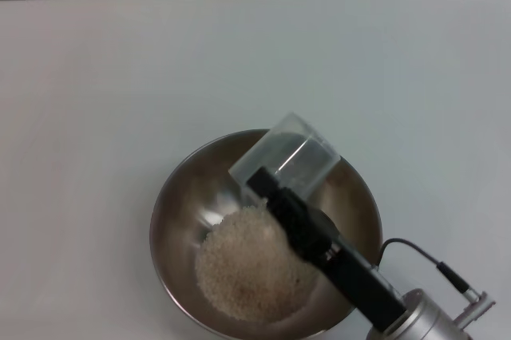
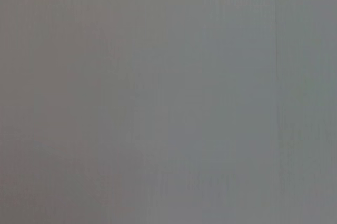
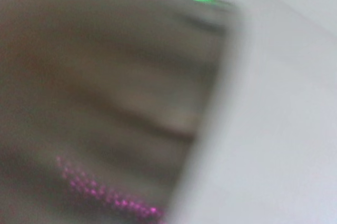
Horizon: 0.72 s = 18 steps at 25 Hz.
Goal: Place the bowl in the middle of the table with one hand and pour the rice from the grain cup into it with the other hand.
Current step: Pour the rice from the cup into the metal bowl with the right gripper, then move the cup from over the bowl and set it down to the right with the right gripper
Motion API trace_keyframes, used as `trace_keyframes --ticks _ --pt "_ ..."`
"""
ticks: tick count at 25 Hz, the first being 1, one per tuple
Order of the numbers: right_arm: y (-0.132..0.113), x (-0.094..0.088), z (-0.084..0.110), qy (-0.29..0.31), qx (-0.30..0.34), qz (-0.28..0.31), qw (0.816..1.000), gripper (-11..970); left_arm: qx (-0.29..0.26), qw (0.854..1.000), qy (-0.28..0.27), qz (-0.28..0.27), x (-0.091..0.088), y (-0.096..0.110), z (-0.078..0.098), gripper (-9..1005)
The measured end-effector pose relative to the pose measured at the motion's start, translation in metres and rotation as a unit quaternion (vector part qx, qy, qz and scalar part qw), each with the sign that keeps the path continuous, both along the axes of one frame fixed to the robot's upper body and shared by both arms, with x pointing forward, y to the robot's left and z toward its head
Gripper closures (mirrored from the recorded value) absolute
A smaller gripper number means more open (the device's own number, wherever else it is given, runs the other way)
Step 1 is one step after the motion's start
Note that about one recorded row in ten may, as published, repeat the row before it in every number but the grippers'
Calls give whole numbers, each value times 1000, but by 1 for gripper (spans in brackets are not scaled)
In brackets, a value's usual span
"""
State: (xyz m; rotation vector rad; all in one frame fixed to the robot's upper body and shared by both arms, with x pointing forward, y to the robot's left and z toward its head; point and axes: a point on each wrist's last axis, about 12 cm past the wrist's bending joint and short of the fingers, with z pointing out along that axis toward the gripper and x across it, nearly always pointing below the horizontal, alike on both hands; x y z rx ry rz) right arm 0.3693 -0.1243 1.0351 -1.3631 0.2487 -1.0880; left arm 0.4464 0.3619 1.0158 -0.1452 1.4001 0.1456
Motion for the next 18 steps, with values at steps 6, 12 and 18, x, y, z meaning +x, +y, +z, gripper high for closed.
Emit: trace_keyframes --ticks 6,12,18 --pt "-3 -2 13 102 191 44 975 944 0 1000 -1 0 0 0 0 169" --pt "-13 1 20 194 365 75 907 944 0 1000 -2 -2 2 -1 1 169" --pt "-34 10 24 274 546 122 783 944 0 1000 -1 -4 2 -1 1 169"
